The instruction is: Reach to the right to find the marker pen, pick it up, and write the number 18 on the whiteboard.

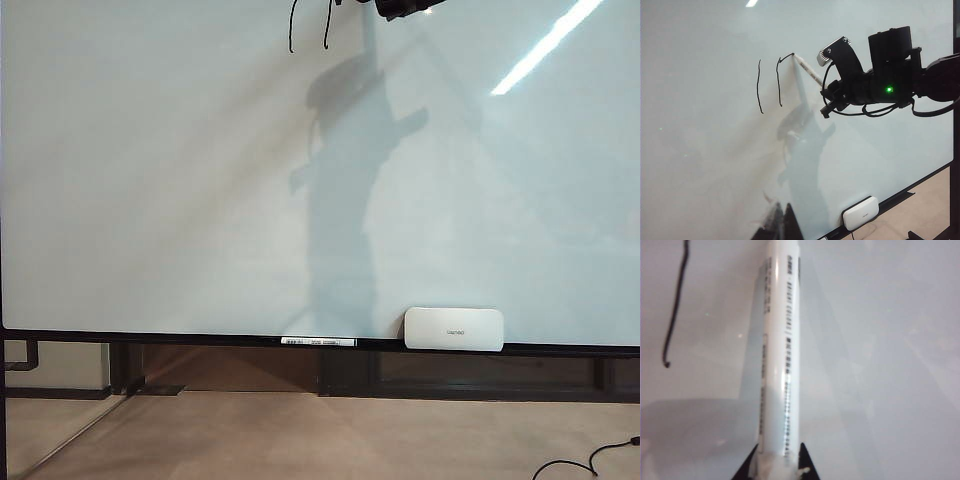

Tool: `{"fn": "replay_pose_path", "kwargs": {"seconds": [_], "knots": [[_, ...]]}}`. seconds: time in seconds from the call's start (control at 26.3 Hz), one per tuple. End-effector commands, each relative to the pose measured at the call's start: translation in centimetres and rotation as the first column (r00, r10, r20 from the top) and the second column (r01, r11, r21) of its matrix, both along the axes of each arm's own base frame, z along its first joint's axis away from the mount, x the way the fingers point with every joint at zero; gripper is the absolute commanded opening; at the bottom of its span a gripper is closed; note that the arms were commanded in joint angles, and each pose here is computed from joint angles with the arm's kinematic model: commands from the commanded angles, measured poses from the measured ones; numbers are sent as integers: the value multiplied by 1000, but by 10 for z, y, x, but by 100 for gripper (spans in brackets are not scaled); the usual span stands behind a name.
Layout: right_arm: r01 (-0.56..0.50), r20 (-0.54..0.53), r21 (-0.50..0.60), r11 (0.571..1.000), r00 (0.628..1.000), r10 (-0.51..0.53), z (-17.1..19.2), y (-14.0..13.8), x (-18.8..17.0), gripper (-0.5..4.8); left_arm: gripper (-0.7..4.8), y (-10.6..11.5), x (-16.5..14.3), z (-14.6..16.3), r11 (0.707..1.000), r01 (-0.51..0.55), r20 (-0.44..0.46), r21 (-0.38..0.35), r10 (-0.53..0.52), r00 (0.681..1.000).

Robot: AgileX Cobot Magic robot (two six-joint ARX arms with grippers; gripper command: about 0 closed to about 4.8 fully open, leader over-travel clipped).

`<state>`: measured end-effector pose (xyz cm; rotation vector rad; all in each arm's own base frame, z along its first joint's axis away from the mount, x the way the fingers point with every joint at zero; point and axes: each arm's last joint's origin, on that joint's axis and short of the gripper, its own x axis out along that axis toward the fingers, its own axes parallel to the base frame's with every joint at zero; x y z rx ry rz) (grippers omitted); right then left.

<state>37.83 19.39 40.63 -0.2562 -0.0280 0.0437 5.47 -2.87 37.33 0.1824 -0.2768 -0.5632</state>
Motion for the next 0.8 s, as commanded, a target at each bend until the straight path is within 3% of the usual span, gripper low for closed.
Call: {"fn": "replay_pose_path", "kwargs": {"seconds": [0.04, 0.19, 0.8], "knots": [[49, 3, 12, 999, 999, -49, 3, -3, 0, -3, -5, 0, -1, 2, 1000, 0, 12, -1, 0, 1000], [42, -10, 5, 999, 999, -42, 1, -3, 0, -3, -5, 0, -1, 2, 1000, -5, 22, 13, 4, 1000], [-9, -299, -2, 1000, 954, 8, -40, -8, 10, -3, -5, 0, -1, 2, 1000, -6, 25, 16, 5, 1000]]}}
